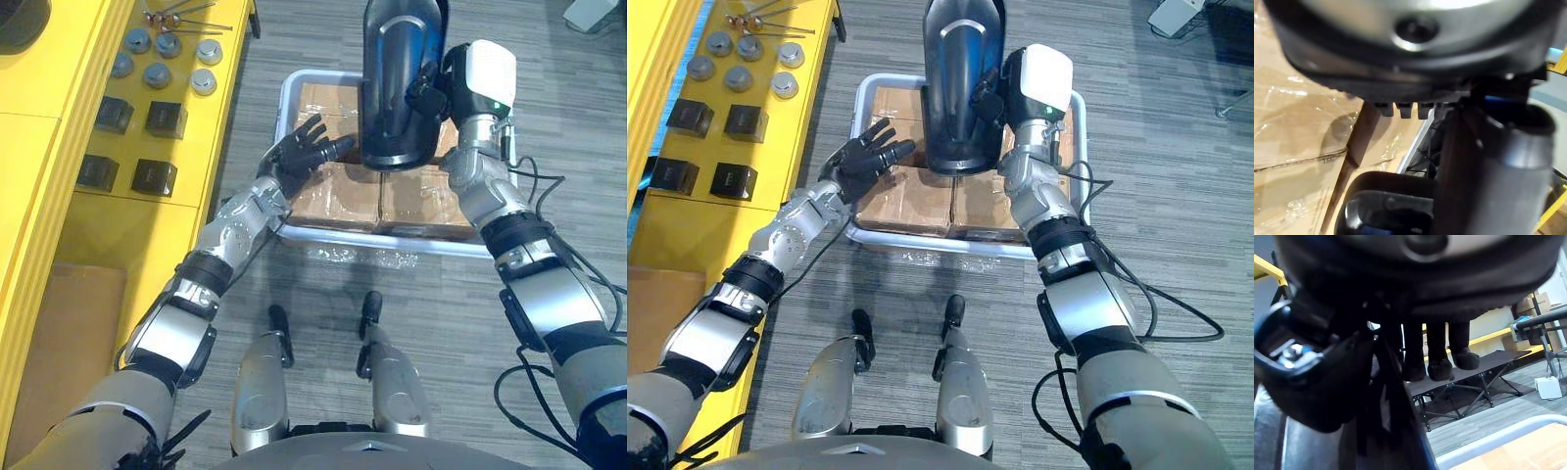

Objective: Walk over and take three plastic housings, then place them on the shelf

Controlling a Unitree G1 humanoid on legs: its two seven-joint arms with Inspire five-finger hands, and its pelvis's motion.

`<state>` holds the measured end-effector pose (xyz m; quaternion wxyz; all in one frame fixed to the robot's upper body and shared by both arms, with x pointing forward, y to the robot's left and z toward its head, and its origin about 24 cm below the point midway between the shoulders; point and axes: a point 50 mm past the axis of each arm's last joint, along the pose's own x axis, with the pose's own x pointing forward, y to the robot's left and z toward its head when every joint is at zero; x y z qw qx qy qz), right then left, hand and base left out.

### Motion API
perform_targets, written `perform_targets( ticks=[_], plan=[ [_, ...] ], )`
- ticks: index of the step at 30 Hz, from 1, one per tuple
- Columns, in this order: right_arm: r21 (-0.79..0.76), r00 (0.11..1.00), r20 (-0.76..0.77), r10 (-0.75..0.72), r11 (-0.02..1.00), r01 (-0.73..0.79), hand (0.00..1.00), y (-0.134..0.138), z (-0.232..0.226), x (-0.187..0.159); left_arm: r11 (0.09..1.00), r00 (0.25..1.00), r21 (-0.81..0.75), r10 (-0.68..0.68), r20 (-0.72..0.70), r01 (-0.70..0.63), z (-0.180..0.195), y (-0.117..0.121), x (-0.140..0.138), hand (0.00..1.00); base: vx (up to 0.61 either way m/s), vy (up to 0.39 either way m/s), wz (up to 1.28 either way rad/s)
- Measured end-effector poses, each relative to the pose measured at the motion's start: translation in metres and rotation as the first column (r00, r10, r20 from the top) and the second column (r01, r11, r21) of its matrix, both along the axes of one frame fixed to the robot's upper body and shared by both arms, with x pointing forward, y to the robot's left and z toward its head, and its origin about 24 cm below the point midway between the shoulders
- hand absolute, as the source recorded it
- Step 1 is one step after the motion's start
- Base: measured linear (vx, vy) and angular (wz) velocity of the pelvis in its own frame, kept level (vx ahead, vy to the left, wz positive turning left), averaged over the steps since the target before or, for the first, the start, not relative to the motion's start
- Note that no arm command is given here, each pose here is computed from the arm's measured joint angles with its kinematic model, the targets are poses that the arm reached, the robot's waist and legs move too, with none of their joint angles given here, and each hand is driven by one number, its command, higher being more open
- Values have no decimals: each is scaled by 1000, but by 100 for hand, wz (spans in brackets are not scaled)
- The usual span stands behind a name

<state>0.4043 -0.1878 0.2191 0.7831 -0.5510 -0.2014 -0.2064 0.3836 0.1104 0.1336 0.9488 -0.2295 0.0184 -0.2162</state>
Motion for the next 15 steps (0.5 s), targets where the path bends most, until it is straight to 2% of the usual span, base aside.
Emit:
perform_targets(
  ticks=[5,13,14,15],
  plan=[
    [-35,998,20,57,998,-56,0,10,6,1,999,1000,-53,-12,26,13,10,-17,1,100,0,0,0],
    [-61,990,24,138,989,-136,0,29,2,1,998,1000,-63,-5,15,6,11,-22,1,100,-7,7,-2],
    [-68,987,31,157,986,-154,0,32,3,0,998,1000,-65,-5,18,6,11,-23,1,0,0,0,0],
    [-73,986,36,166,984,-163,0,34,4,-1,998,1000,-67,-4,20,6,11,-23,1,0,0,0,0]
  ],
)
